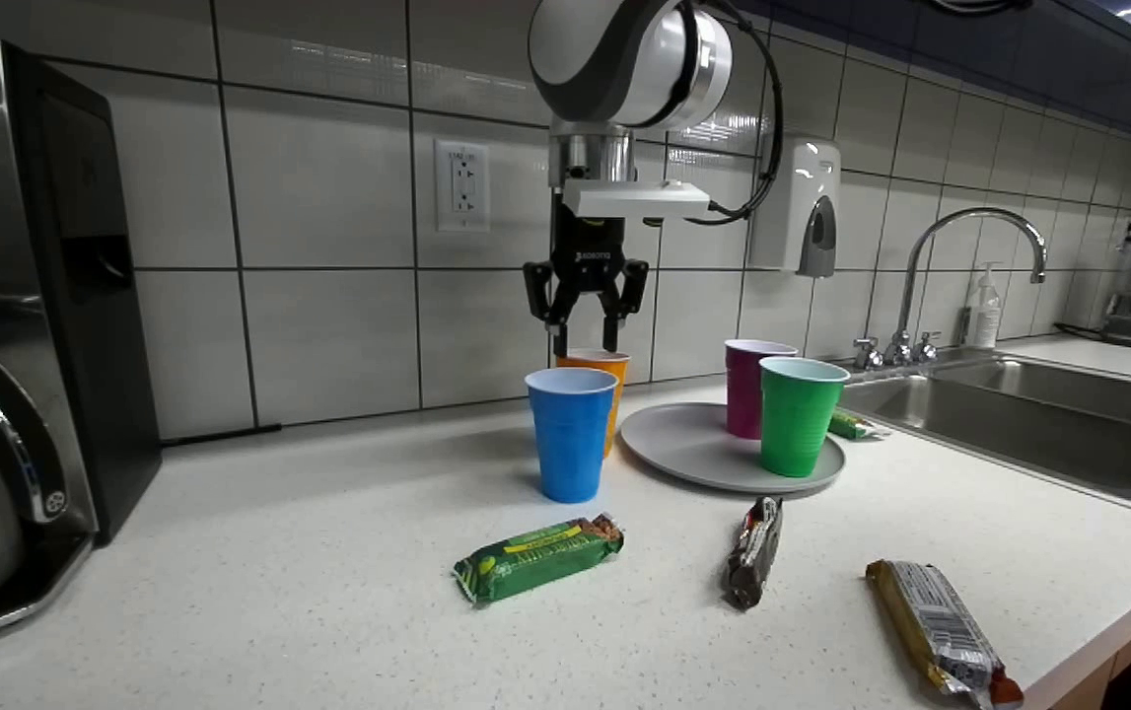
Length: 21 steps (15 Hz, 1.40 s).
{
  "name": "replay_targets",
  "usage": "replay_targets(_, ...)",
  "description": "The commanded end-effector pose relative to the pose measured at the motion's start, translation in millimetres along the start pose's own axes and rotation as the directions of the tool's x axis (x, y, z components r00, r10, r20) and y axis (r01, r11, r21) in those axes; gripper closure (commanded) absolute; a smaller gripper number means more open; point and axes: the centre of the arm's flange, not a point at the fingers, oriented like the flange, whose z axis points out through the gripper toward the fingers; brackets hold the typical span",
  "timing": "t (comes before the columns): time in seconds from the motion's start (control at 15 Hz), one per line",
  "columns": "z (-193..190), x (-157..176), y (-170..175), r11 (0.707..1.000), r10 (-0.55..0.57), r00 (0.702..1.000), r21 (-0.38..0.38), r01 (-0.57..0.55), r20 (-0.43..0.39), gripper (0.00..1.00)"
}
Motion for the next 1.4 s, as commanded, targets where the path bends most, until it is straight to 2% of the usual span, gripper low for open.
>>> replay_targets(0.0, -6, 5, -2, 1.0, -0.011, 1.0, -0.014, 0.011, -0.001, 0.02)
replay_targets(0.6, -16, 1, 1, 1.0, 0.0, 1.0, -0.013, 0.0, -0.021, 0.0)
replay_targets(1.33, -31, -12, 24, 0.999, 0.042, 0.998, -0.02, -0.043, -0.041, 0.0)
